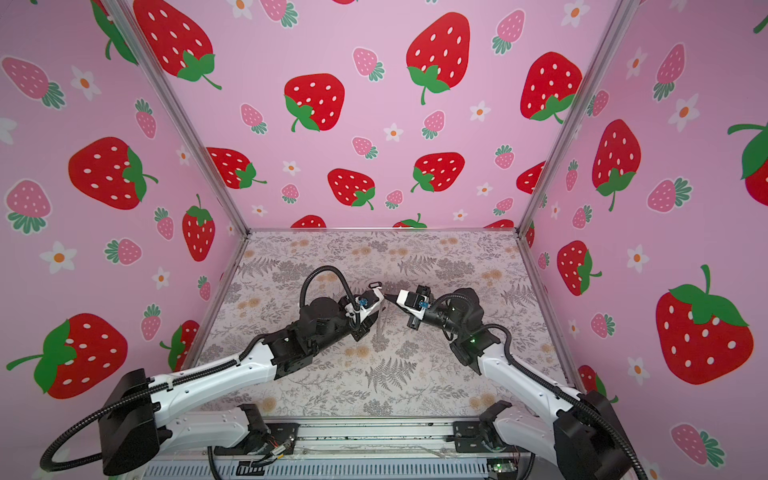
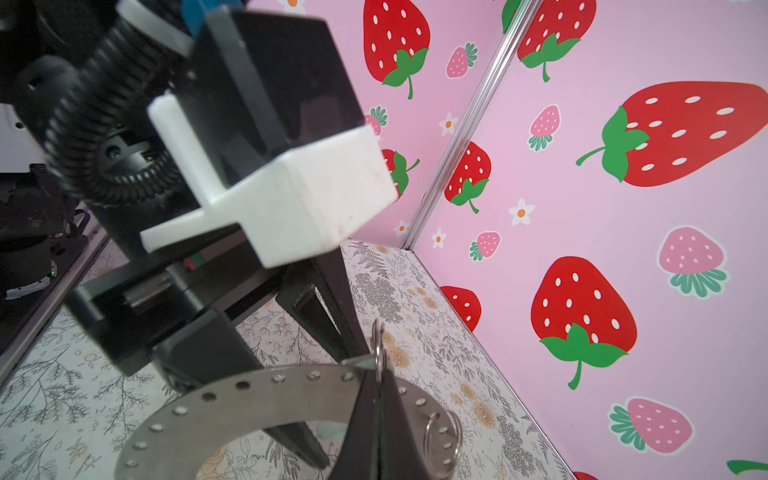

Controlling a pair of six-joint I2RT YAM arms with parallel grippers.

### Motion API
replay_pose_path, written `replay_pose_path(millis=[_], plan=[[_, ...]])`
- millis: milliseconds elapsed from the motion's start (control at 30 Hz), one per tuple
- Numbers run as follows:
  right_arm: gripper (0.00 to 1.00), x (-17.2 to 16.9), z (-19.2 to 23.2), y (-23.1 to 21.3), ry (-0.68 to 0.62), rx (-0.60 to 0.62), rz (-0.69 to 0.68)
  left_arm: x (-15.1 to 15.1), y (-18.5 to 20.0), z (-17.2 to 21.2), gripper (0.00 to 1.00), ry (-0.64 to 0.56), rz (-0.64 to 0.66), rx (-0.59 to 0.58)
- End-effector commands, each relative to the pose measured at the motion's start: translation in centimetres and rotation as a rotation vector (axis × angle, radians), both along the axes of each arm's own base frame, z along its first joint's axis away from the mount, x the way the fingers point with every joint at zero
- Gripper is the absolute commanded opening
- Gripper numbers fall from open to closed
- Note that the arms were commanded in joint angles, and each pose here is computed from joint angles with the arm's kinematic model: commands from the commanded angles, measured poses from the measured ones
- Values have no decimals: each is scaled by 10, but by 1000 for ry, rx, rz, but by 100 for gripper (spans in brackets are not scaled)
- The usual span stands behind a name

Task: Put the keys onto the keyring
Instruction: 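Pinch the split ring with the left gripper beside the right gripper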

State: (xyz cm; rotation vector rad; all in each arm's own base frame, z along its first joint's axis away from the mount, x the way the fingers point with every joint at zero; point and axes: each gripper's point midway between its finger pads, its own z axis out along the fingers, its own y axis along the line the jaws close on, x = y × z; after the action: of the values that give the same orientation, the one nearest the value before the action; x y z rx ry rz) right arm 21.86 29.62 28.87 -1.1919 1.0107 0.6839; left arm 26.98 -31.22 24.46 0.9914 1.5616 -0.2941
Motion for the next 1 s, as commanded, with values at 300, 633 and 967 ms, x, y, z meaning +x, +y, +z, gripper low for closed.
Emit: replay_pose_path(millis=[300, 633, 967], plan=[[0, 7, 17, -11, 18, 93, -76, 4, -9, 26, 27, -83, 52, -65], [0, 10, 23, -11, 89, 147, -76, 12, -11, 30, 15, -85, 88, -80], [0, 18, 25, -11, 134, 168, -105, 13, -7, 46, 24, -103, 111, -151]])
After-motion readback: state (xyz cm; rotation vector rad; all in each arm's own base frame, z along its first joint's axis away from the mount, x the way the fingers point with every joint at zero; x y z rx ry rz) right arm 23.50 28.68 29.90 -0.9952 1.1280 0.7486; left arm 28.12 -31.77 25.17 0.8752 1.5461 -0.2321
